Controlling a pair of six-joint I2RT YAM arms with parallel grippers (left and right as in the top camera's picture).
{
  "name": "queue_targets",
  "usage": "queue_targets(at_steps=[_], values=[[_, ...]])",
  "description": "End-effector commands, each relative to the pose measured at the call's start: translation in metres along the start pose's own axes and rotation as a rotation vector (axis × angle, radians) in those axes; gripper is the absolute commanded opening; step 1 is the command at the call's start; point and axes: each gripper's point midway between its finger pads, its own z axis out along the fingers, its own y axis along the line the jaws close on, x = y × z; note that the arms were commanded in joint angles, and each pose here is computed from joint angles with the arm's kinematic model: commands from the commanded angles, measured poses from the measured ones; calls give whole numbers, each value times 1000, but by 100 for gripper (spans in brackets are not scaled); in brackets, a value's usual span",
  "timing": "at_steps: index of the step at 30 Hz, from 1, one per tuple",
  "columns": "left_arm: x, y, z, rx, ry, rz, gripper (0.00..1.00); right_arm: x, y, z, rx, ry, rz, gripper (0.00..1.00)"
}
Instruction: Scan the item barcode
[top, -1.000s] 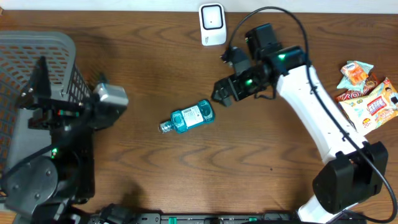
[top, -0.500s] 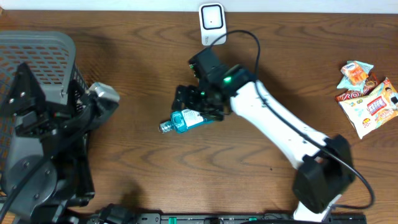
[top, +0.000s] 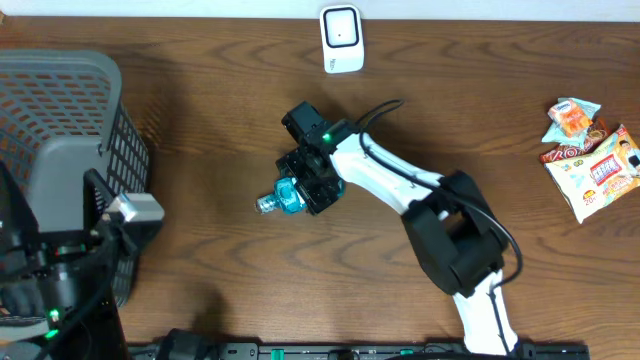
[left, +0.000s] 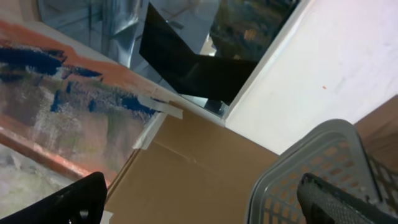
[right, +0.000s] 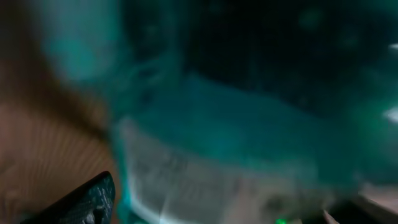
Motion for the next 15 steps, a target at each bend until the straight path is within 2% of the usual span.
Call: queue_targets(at_steps=[1, 2, 4, 7, 11, 15], values=[[-5, -2, -9, 0, -67, 1, 98, 2, -5, 9, 25, 24, 107, 86], [-4, -2, -10, -4, -68, 2, 98, 0, -6, 10, 28, 12, 108, 82], [-1, -1, -14, -13, -68, 3, 98, -8, -10, 13, 42, -29, 104, 66], [2, 0, -20, -29, -73, 4, 98, -24, -16, 12, 63, -116, 29, 50], [-1, 2, -33, -50, -121, 2, 97, -35, -3, 10, 31, -151, -248, 33], [0, 10, -45, -84, -133, -5, 98, -35, 16, 9, -28, -146, -521, 24]])
